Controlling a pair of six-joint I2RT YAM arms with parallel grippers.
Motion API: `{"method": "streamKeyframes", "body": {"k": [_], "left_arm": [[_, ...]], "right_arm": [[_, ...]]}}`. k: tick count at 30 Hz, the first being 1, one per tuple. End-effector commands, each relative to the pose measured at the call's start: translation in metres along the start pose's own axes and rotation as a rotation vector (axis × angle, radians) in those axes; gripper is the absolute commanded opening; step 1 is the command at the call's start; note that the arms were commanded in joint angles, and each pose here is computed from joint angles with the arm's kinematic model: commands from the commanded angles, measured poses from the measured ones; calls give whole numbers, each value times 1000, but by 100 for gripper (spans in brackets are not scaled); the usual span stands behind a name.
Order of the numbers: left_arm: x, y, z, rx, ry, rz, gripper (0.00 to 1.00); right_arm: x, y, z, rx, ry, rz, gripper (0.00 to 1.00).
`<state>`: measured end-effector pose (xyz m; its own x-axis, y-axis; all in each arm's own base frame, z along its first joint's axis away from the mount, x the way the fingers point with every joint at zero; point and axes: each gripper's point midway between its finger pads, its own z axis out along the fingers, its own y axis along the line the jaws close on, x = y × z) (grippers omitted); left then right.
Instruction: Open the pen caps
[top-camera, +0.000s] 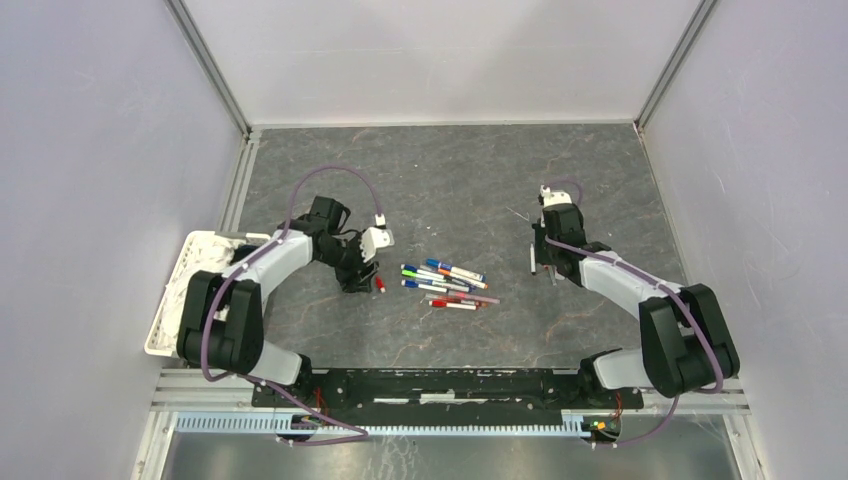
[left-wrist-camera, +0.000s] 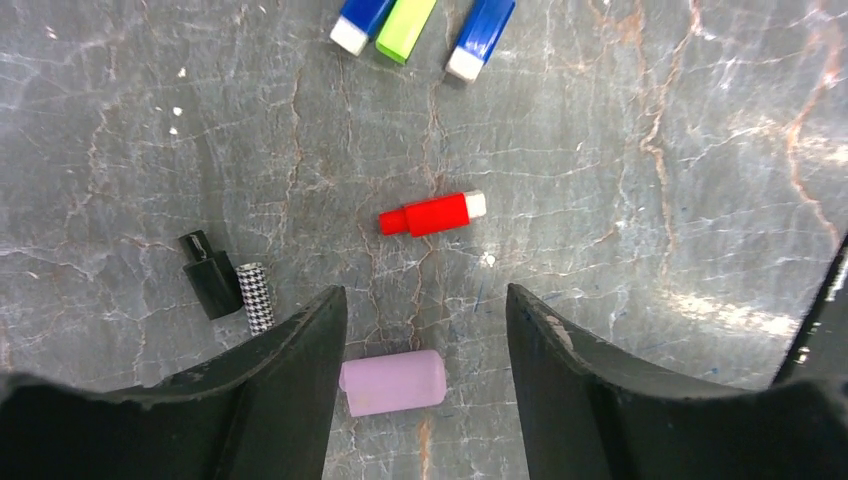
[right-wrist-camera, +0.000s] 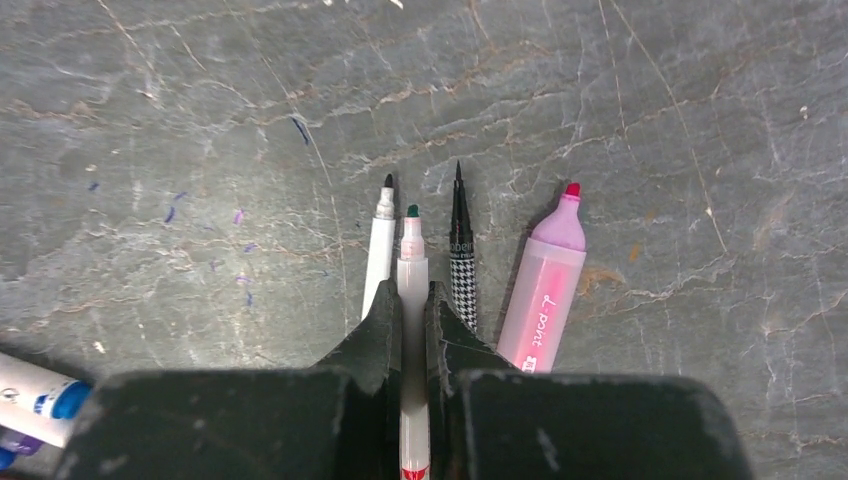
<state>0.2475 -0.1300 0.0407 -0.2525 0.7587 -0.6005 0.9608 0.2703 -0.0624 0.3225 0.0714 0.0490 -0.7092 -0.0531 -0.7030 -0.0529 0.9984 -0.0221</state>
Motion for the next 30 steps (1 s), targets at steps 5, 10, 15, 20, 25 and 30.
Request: {"method": "streamKeyframes", "body": {"k": [5, 10, 15, 20, 25, 30], "left_arm": [[-81, -8, -55, 54, -168, -27, 68], [-116, -17, -90, 68, -231, -23, 69], [-132, -29, -112, 101, -244, -44, 70], [-137, -35, -124, 88, -257, -25, 71], [-140, -34, -132, 60, -263, -24, 78], [-143, -24, -143, -4, -265, -61, 90]], "right_arm": [[7, -12, 14, 71, 3, 18, 7], [15, -12, 18, 69, 21, 11, 23], [12, -10, 16, 57, 12, 16, 31], [-3, -9, 6, 51, -31, 30, 31], [-33, 2, -11, -8, -126, 56, 35], [-57, 48, -25, -157, -197, -63, 45]]}}
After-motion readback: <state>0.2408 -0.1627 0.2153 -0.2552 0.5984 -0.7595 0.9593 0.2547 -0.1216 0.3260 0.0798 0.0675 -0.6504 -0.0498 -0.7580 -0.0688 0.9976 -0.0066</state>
